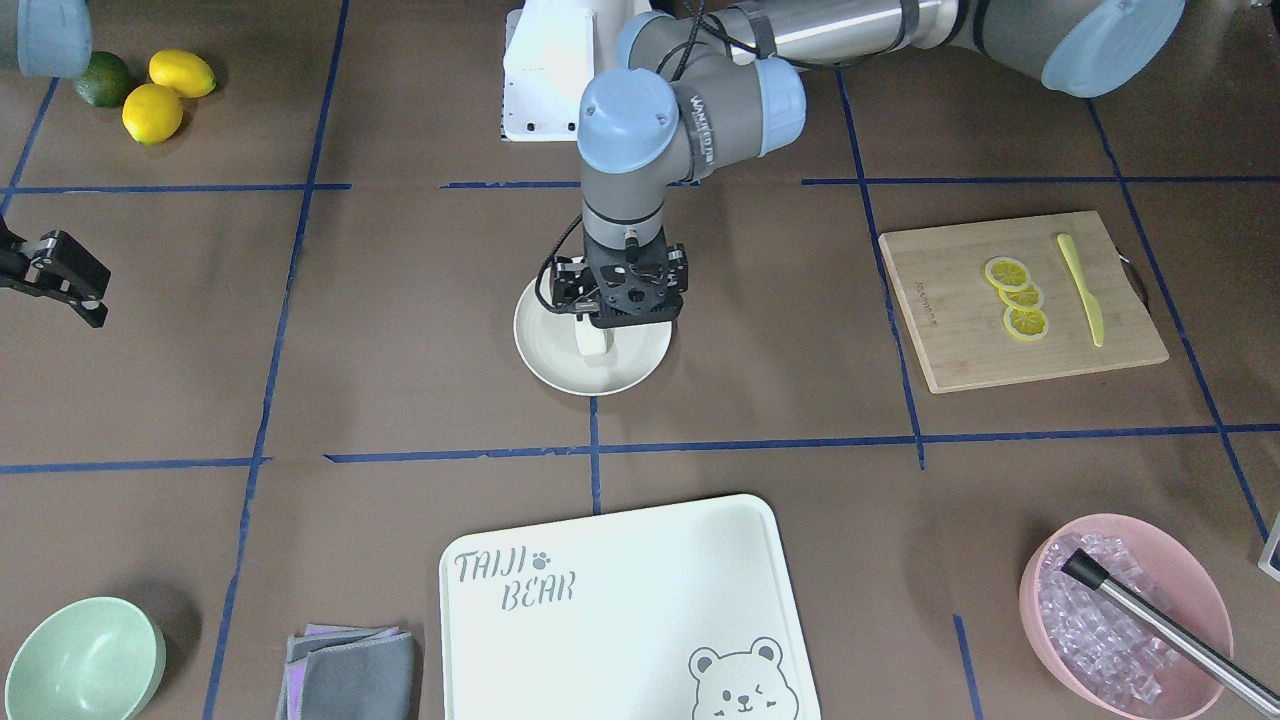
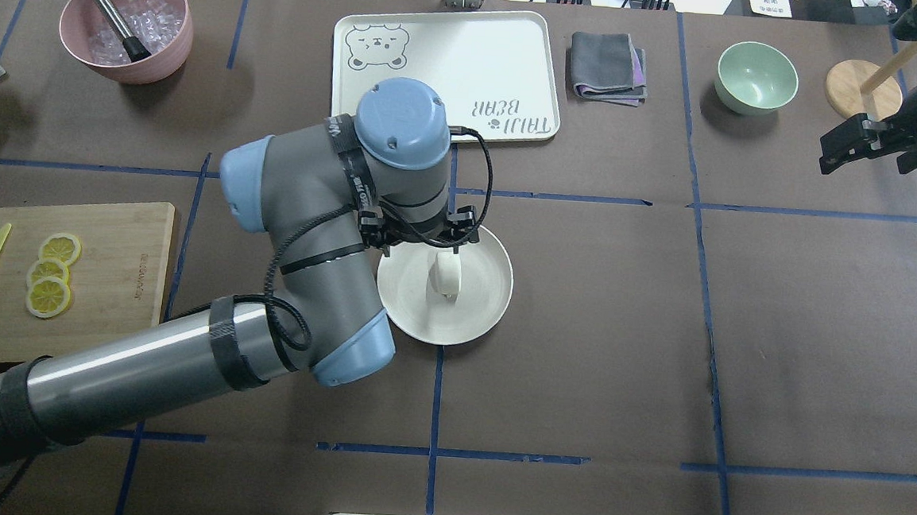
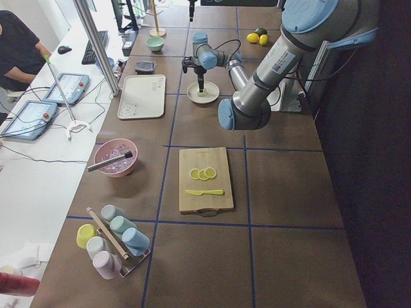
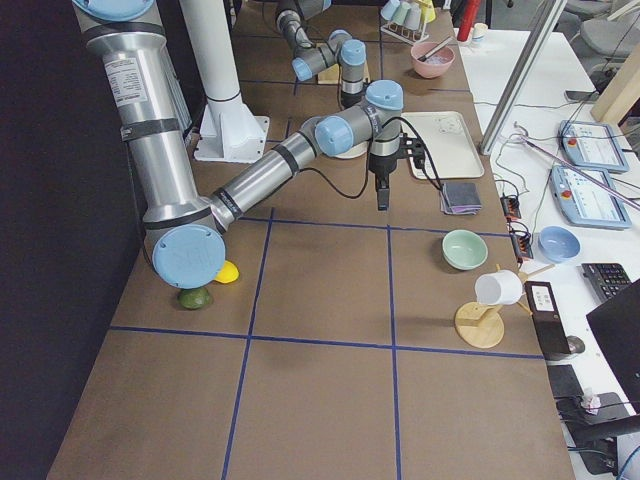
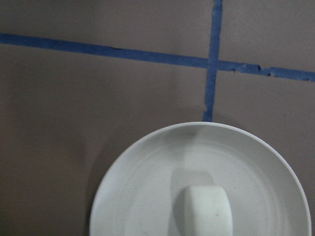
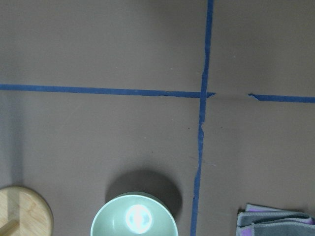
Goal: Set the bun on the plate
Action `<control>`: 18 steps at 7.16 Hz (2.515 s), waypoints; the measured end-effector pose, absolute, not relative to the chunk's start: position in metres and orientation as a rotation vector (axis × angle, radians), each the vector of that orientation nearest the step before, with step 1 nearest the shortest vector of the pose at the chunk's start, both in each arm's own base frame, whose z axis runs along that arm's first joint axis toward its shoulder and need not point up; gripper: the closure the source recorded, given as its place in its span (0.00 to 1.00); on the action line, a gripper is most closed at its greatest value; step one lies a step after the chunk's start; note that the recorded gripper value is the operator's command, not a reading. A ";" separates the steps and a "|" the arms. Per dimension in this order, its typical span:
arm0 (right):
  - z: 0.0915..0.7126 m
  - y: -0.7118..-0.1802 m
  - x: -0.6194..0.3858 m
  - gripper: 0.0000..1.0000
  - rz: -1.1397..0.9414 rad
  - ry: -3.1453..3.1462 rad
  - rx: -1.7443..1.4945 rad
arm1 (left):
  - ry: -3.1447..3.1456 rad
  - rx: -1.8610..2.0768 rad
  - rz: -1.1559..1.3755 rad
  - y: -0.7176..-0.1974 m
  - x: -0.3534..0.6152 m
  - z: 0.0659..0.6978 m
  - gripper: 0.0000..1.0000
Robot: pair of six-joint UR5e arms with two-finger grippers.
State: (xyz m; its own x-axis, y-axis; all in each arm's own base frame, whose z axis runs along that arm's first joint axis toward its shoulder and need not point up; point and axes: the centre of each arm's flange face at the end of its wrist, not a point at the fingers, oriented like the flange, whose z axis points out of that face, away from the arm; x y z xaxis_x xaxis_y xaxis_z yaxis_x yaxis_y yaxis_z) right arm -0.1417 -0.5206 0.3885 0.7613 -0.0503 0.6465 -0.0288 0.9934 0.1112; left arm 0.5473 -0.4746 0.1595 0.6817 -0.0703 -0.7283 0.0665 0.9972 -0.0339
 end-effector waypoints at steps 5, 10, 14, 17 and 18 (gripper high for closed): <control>0.550 -0.490 -0.004 0.00 -0.119 -0.780 0.091 | 0.780 0.063 0.218 -0.519 0.276 0.303 0.00; 0.634 -0.451 0.051 0.00 -0.039 -0.842 0.130 | 0.806 0.058 0.279 -0.536 0.012 0.525 0.00; 0.630 -0.451 0.061 0.00 -0.006 -0.865 0.110 | 0.824 -0.016 0.182 -0.516 -0.062 0.638 0.00; 0.630 -0.450 0.062 0.00 -0.004 -0.861 0.109 | 0.828 -0.012 0.168 -0.495 -0.066 0.660 0.00; 0.628 -0.451 0.062 0.00 -0.005 -0.861 0.111 | 0.828 -0.013 0.166 -0.494 -0.066 0.661 0.00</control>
State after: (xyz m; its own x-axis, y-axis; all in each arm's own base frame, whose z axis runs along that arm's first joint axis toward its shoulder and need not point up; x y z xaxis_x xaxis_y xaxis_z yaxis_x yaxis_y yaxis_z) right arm 0.0617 -0.4514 0.6283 0.6522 -0.0495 0.7565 -0.0404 0.9942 0.0999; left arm -0.0660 -0.4944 0.6612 0.6643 0.1415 -0.7340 -0.1516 0.9870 0.0530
